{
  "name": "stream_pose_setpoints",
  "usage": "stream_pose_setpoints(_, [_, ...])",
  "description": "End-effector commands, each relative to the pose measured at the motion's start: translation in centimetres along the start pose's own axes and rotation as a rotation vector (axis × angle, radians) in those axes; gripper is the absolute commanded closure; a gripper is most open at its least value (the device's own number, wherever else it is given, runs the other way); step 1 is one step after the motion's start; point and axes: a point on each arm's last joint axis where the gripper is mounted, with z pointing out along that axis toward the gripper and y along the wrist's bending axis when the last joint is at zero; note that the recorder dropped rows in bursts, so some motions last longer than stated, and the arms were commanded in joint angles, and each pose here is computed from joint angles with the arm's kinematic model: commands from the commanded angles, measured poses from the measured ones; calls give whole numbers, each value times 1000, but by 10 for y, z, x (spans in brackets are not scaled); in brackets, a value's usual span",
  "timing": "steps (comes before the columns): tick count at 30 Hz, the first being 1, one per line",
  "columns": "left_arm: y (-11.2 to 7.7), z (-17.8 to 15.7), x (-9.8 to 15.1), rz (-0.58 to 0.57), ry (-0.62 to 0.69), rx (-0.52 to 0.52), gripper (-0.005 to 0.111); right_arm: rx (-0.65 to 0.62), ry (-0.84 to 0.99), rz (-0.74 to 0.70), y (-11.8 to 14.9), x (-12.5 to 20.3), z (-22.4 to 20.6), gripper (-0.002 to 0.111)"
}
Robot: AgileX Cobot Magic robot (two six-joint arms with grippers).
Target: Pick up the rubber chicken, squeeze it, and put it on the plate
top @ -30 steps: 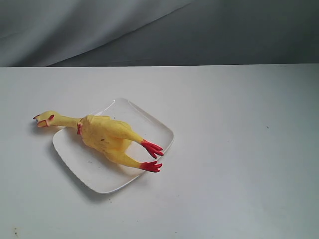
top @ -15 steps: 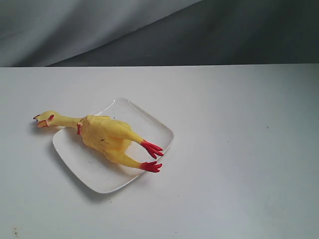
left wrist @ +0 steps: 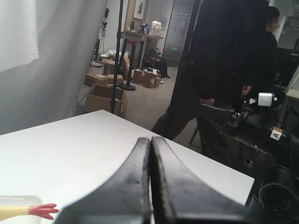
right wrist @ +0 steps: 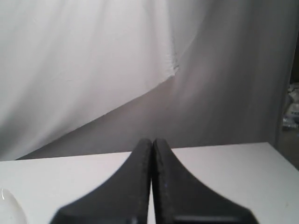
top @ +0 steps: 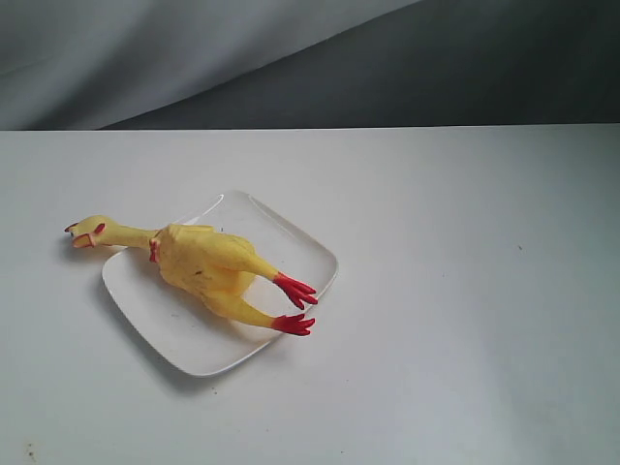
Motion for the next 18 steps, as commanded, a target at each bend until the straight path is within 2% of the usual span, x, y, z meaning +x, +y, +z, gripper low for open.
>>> stream_pose_setpoints(1, [0,0,0,-23,-6,-2,107,11,24,54,-1,7,0,108])
stream_pose_setpoints(18, [0,0,0,-23,-6,-2,107,37,324,-117,-5,34,-5,108])
